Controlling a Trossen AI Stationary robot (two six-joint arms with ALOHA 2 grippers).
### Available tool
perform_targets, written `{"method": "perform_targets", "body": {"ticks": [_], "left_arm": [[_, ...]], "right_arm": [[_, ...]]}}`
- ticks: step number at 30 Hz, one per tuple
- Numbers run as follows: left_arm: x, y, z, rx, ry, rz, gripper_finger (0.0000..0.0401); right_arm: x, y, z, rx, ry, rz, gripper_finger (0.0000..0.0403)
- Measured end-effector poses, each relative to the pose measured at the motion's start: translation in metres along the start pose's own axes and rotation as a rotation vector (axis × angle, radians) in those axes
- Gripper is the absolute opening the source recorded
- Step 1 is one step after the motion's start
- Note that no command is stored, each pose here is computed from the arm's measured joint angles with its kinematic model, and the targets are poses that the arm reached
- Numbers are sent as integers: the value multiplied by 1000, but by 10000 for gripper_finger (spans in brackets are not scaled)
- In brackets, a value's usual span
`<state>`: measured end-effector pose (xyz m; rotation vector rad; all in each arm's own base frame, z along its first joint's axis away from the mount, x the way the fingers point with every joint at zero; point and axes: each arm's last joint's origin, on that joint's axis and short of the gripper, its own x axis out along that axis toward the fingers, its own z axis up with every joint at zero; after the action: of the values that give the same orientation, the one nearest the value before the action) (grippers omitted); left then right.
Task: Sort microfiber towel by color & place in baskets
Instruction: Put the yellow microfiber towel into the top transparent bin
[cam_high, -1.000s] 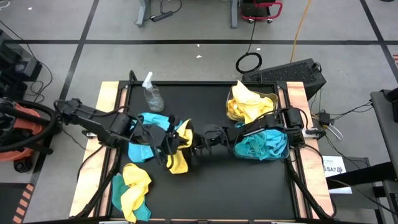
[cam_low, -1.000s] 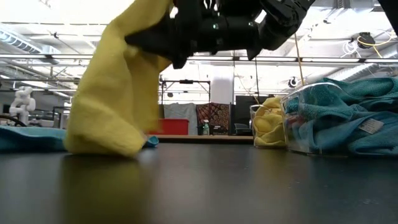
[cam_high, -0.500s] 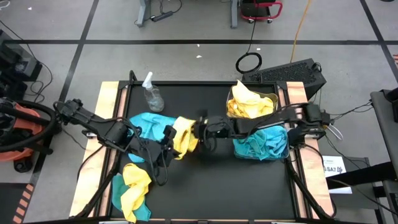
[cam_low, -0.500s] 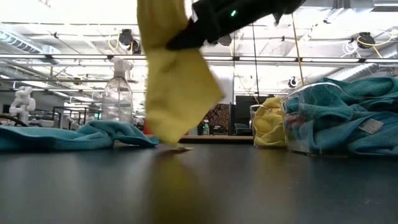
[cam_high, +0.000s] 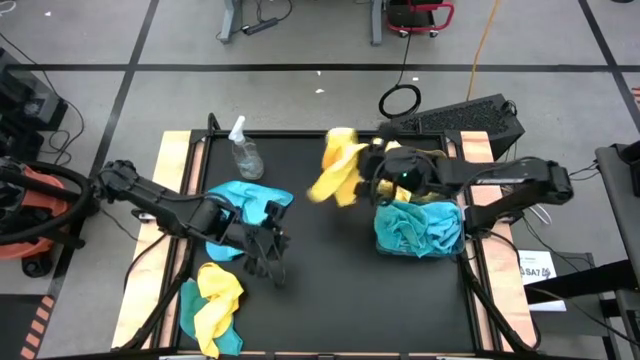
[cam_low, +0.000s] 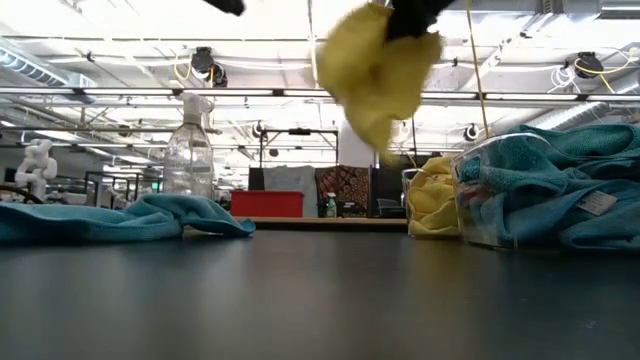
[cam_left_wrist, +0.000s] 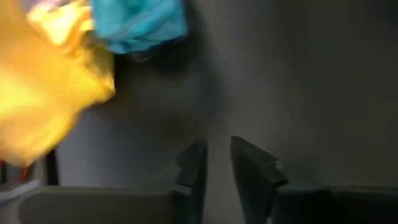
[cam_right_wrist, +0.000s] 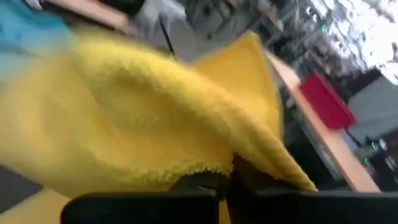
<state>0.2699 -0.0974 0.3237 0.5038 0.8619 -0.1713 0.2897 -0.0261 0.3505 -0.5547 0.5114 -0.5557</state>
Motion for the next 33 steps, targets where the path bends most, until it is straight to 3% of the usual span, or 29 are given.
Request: {"method": "perform_targets", "body": {"ticks": [5, 9, 23, 33], "left_arm": [[2, 1, 2, -17, -35, 29, 151], [1, 2, 4, -23, -56, 36, 183], [2, 1, 4, -73, -51, 34, 187], [2, 1, 4, -73, -50, 35, 187]], "right_arm": [[-8, -28, -25, 32, 151, -12, 0], [-12, -47, -38, 39, 228, -49, 0], [4, -74, -94, 2, 640, -85, 0], [16, -66, -130, -28, 883, -70, 0]]}}
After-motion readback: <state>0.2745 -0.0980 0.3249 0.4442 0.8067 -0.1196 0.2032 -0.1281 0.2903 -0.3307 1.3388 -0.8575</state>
